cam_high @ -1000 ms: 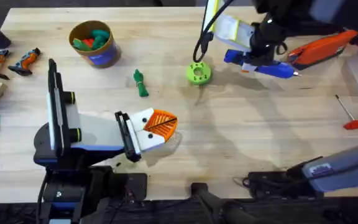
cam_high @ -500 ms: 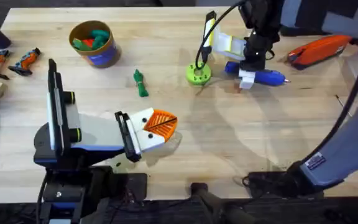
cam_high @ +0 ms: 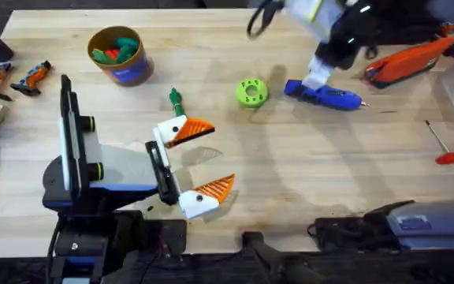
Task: Pick up the gripper from the table and insert it into the empty holder that is missing its gripper. Then pick up a screw, insert it into the mounting hole, and use the screwdriver to tighten it. Finally, clean up the table by picking up the vegetable and placing it into the bucket.
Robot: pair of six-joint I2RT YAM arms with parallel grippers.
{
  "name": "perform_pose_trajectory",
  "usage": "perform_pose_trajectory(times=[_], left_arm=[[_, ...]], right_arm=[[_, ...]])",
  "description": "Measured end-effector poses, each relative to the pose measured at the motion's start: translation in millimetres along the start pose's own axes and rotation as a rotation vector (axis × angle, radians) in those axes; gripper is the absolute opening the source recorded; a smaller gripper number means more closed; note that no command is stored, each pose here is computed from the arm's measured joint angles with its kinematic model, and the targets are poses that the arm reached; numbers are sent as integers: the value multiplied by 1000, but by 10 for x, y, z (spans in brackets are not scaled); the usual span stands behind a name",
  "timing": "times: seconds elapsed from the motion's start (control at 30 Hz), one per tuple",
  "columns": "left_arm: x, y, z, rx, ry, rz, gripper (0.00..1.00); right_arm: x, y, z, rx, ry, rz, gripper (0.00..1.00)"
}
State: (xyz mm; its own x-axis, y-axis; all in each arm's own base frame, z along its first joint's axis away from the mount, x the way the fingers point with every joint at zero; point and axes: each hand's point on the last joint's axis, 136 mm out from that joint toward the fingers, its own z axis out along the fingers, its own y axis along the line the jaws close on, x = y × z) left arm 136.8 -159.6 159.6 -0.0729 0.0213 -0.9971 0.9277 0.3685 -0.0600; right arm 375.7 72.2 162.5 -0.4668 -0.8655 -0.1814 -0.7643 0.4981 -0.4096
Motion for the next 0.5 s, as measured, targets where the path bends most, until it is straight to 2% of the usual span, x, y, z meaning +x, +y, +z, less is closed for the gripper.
perform_pose_trajectory(times=[0.17,0.3,0.5], left_arm=[[-1,6,0,-3,0,2,985],[-7,53,-1,-31,-1,-3,985],[-33,285,-24,-166,-12,-71,985]], right_arm=[[-92,-118,-687,99,-170,247,955],[-78,-155,-1096,134,-280,435,956],[101,-84,-1579,137,-383,696,957]])
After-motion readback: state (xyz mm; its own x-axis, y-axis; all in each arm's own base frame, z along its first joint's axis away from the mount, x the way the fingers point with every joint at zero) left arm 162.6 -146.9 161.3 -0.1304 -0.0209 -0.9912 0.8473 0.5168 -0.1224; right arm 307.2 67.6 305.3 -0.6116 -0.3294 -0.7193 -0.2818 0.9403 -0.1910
